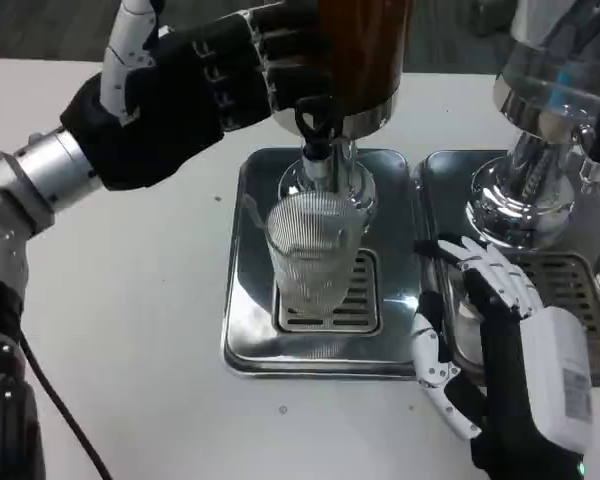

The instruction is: Grasp the cup under the faucet to collect the drink, then remove the cup.

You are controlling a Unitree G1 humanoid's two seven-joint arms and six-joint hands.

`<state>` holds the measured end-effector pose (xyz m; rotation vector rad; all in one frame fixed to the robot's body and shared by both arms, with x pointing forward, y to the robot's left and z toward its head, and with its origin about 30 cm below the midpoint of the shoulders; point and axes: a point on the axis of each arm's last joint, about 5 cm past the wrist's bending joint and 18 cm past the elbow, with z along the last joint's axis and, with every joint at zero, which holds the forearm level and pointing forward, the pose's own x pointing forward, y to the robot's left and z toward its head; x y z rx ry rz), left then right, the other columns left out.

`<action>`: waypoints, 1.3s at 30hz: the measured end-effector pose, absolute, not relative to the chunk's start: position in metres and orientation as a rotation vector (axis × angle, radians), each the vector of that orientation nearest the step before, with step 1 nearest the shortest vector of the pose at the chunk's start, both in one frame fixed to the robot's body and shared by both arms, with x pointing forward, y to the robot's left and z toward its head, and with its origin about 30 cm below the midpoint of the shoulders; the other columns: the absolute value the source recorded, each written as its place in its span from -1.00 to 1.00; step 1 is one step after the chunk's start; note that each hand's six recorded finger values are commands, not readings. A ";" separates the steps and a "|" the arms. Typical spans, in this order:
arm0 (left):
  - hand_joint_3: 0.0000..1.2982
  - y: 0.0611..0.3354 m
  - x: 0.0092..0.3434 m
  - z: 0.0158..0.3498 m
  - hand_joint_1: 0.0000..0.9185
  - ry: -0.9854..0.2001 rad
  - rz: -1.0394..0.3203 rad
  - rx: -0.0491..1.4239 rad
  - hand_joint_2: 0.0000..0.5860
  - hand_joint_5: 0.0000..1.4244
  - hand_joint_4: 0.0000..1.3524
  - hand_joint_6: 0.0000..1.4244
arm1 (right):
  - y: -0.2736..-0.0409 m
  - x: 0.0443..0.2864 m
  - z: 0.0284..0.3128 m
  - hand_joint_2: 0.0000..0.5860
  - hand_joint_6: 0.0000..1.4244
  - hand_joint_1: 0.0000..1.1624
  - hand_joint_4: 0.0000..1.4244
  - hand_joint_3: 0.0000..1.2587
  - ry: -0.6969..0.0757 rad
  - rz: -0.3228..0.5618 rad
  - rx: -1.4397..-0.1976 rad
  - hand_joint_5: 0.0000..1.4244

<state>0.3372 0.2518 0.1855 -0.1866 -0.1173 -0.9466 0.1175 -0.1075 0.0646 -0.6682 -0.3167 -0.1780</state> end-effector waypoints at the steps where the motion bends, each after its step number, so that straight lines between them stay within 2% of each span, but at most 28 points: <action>1: -0.56 0.251 0.338 0.185 -1.00 -0.110 -0.949 -0.183 -0.61 -0.61 -0.67 -0.73 | -0.108 0.118 0.065 0.95 -0.81 -0.28 -0.67 -0.41 -0.315 -0.180 -0.669 -0.76; 6: -0.56 0.249 0.338 0.181 -1.00 -0.092 -0.950 -0.179 -0.62 -0.61 -0.67 -0.71 | -0.108 0.117 0.064 0.95 -0.82 -0.28 -0.67 -0.41 -0.310 -0.183 -0.672 -0.76; 13: -0.56 0.243 0.339 0.179 -1.00 -0.061 -0.944 -0.079 -0.62 -0.62 -0.68 -0.69 | -0.109 0.117 0.065 0.95 -0.82 -0.29 -0.61 -0.37 -0.305 -0.189 -0.672 -0.71; 27: -0.51 0.234 0.341 0.185 -1.00 -0.125 -0.950 0.101 -0.65 -0.58 -0.64 -0.69 | -0.112 0.118 0.067 0.99 -0.82 -0.32 -0.57 -0.35 -0.293 -0.198 -0.648 -0.69; 31: -0.53 0.233 0.341 0.187 -1.00 -0.145 -0.953 0.150 -0.67 -0.59 -0.65 -0.69 | -0.112 0.118 0.067 0.96 -0.80 -0.33 -0.47 -0.31 -0.292 -0.198 -0.646 -0.63; 39: -0.54 0.230 0.340 0.191 -1.00 -0.184 -0.955 0.257 -0.68 -0.60 -0.68 -0.69 | -0.112 0.118 0.068 0.95 -0.76 -0.36 -0.43 -0.29 -0.284 -0.188 -0.629 -0.60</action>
